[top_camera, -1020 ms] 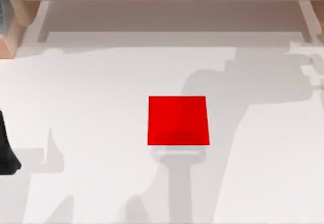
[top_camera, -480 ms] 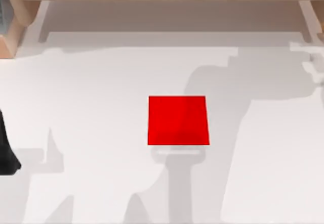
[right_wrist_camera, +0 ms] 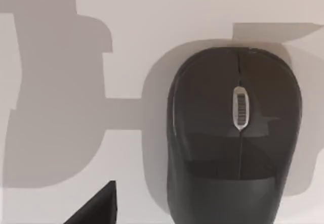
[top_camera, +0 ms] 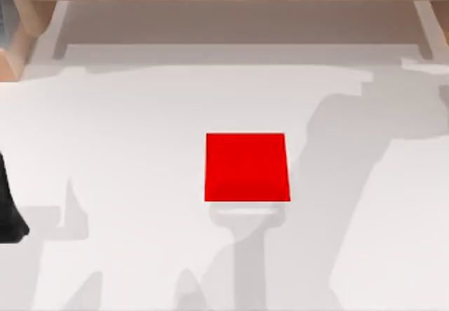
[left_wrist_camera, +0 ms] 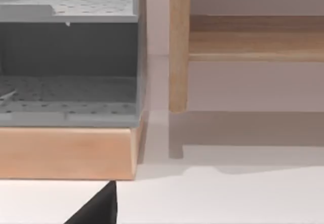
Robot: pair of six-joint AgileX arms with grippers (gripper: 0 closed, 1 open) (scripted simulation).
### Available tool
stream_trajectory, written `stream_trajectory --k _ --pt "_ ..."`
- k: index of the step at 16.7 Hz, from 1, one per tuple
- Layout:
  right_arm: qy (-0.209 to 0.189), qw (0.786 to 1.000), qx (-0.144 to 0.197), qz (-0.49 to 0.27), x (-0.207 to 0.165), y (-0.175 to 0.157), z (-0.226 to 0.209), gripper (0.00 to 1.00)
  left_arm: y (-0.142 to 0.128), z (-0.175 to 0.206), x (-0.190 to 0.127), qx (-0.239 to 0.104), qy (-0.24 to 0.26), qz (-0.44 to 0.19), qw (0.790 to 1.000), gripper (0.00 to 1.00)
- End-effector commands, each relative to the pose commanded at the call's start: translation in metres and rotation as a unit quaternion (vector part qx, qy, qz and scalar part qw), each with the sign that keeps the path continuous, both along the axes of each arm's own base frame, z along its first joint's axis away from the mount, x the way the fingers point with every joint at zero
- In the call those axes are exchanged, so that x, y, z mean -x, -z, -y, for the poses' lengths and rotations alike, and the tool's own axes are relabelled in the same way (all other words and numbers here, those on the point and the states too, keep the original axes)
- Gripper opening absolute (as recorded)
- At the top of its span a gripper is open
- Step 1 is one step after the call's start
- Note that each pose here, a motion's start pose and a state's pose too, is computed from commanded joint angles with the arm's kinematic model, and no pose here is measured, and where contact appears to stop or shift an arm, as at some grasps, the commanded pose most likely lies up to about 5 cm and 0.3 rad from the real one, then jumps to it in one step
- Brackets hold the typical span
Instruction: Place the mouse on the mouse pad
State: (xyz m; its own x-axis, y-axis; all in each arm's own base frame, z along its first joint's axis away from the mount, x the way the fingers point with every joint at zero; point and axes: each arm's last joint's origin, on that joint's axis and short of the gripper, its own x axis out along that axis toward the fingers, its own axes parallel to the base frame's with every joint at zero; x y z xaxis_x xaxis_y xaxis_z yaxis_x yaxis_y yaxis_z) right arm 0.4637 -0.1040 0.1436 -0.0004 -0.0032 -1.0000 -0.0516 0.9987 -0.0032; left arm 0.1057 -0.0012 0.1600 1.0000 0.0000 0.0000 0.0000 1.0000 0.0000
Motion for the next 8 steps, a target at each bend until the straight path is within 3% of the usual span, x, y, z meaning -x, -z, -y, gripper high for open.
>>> stream_trajectory --k 4,8 --pt "0.0 1.0 0.0 0.0 0.0 0.036 -0.008 1.0 0.0 0.0 0.0 0.0 0.0 0.0 1.0 1.0" --pt "0.0 1.0 0.0 0.0 0.001 0.042 -0.011 1.0 0.0 0.0 0.0 0.0 0.0 0.0 1.0 1.0"
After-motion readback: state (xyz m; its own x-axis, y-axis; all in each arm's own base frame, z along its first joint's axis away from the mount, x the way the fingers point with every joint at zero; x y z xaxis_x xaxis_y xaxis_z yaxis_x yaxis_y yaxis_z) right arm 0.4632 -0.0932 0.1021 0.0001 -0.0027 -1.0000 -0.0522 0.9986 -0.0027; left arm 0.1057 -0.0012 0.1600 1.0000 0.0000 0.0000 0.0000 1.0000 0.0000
